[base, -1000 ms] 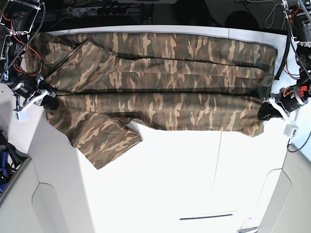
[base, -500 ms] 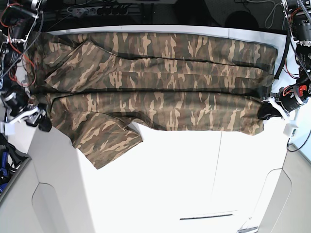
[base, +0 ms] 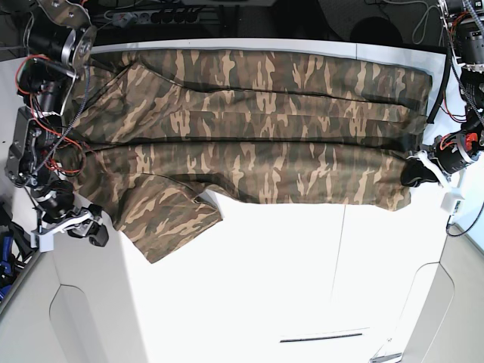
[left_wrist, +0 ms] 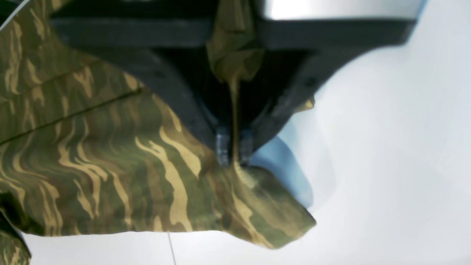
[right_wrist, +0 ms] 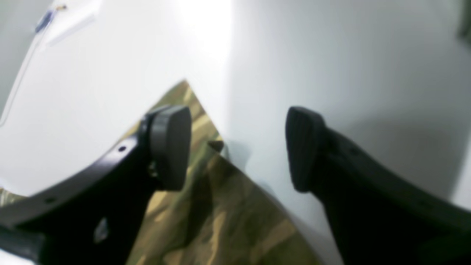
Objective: Fold the T-shirt properly
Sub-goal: 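Regrasp the folded edge and lift it toward the collar edge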
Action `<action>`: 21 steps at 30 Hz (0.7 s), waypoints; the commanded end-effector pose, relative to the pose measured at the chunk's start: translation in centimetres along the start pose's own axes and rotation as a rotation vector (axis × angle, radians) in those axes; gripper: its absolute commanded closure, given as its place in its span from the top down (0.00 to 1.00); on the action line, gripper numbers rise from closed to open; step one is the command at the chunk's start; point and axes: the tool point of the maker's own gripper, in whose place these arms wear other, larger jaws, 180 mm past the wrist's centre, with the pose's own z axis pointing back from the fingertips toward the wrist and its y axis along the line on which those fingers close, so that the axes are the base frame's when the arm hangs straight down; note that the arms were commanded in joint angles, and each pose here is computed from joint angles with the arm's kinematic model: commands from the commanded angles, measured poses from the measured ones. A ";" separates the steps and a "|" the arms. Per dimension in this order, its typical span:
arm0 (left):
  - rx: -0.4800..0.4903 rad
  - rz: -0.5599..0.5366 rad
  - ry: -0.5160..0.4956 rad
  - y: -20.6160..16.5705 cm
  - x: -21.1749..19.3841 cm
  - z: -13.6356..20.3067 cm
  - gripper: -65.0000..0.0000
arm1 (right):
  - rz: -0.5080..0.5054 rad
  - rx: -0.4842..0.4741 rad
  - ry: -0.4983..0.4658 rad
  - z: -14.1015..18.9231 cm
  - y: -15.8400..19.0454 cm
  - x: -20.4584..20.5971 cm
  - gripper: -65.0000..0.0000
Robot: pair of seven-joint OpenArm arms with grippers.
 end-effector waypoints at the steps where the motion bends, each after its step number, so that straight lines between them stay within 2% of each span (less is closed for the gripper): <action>1: 0.003 -0.025 -0.054 0.3 2.2 0.7 0.24 | 0.016 0.010 -0.061 -0.2 0.2 2.5 0.62; 3: 0.003 -0.025 -0.054 0.3 2.2 0.7 0.37 | 0.008 0.010 -0.047 -0.9 0.2 1.9 0.62; 5: 0.003 -0.025 -0.054 0.3 2.2 0.7 0.44 | 0.000 0.011 -0.050 -1.2 0.2 1.7 0.62; 9: 0.003 -0.027 -0.063 0.3 2.5 0.7 0.46 | 0.001 0.006 -0.084 -1.1 0.1 2.4 0.62; 12: 0.020 -0.040 -0.113 0.7 4.1 0.9 0.46 | 0.008 0.001 -0.085 -1.2 0.0 2.6 0.62; 18: 0.157 -0.020 -0.217 3.7 7.9 2.4 0.55 | 0.010 0.001 -0.085 -1.2 0.1 2.6 0.62; 21: 0.169 -0.030 -0.237 3.8 8.4 2.5 0.55 | 0.009 -0.003 -0.085 -1.2 0.0 2.6 0.62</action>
